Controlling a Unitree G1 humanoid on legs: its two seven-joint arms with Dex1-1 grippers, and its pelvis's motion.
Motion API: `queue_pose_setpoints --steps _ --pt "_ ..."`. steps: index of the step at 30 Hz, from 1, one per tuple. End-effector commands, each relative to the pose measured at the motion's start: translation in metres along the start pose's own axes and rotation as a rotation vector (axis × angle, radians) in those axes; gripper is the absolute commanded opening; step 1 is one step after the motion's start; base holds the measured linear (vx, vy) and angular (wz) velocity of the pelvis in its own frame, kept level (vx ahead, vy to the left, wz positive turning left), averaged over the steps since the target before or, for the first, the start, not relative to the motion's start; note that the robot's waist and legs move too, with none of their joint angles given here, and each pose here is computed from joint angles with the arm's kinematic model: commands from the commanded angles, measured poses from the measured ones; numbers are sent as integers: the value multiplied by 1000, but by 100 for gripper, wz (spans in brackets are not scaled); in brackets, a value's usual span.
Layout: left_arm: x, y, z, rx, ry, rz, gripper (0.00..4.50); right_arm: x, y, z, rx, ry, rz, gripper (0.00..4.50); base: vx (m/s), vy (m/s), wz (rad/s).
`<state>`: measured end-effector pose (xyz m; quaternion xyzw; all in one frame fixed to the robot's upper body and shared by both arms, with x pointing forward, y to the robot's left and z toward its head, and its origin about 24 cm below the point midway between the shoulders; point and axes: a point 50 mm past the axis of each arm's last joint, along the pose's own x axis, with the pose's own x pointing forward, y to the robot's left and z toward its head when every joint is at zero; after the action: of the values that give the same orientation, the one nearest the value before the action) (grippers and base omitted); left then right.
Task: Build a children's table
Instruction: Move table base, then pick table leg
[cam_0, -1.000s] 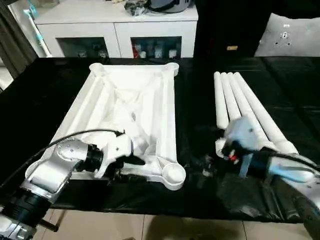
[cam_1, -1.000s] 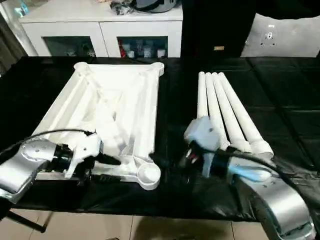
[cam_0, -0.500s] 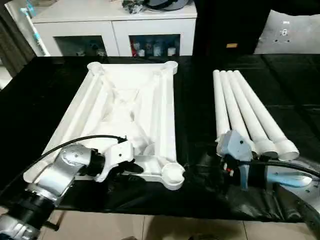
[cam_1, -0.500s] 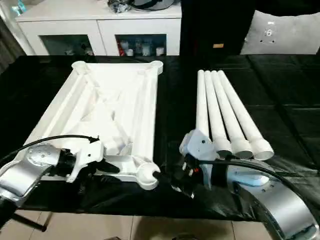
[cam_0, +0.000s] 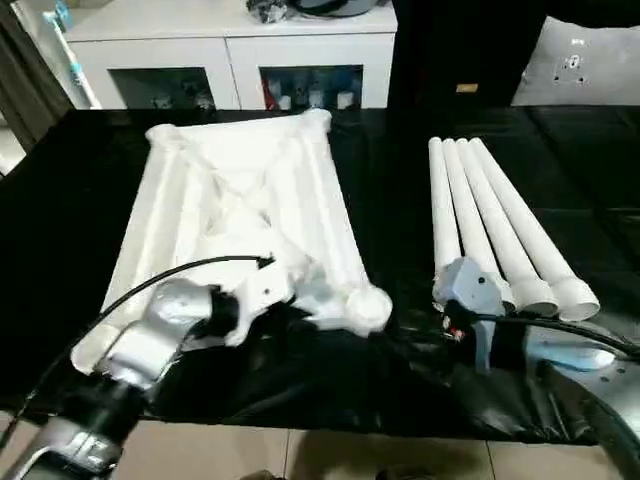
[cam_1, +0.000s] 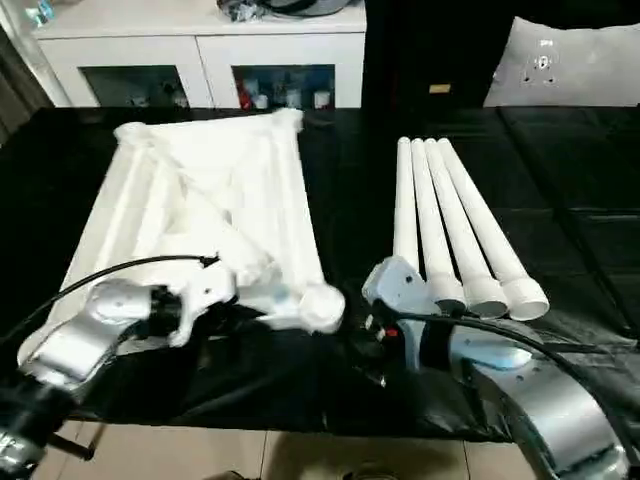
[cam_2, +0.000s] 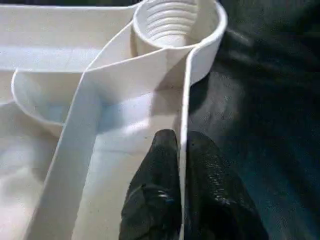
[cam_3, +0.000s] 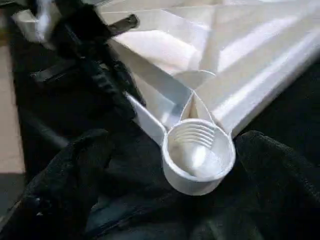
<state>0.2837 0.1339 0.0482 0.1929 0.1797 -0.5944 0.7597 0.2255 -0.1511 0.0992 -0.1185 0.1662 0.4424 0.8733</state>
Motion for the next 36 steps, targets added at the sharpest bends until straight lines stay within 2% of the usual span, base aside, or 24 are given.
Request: queue_pose_setpoints --steps 1,5,6,9,11,13,14,15,16,17,18,23,28,30,33,36 --pt "3 2 5 28 -3 -10 4 4 -12 4 6 -44 -119 450 0 0 0" --pt "5 2 6 28 -8 -20 4 8 -17 10 32 -94 -178 450 0 0 0" --pt "3 2 11 22 -32 -20 55 13 -23 16 46 -116 -258 450 0 0 0" --pt "0 2 15 9 -60 -18 62 19 -30 20 53 -126 -344 450 0 0 0" --pt "-4 1 20 4 -86 -2 88 25 -44 18 84 -72 -486 450 0 0 0" --pt "-4 2 21 5 -91 4 98 26 -47 17 98 -54 -514 450 0 0 0" --pt "-6 1 24 2 -115 22 106 30 -54 16 151 -17 -553 450 0 0 0" --pt "-6 1 24 2 -116 22 121 30 -54 16 153 -16 -554 450 0 0 0" --pt "-10 0 30 -14 -151 41 121 37 -62 17 208 22 -588 450 0 0 0" --pt "-11 -1 31 -16 -157 44 141 38 -63 18 217 27 -593 450 0 0 0" --pt "-13 -2 35 -20 -180 70 141 42 -69 22 235 49 -617 450 0 0 0" --pt "-16 -2 42 -24 -198 125 141 44 -76 22 258 85 -673 450 0 0 0" --pt "-17 -7 51 -31 -222 151 141 45 -84 18 318 152 -759 450 0 0 0" --pt "-16 -10 52 -57 -249 182 141 43 -89 15 329 207 -824 450 0 0 0" --pt "-15 -8 51 -68 -265 253 141 41 -92 19 335 191 -832 450 0 0 0" --pt "-13 -12 51 -93 -275 251 141 41 -92 21 353 187 -806 450 0 0 0"
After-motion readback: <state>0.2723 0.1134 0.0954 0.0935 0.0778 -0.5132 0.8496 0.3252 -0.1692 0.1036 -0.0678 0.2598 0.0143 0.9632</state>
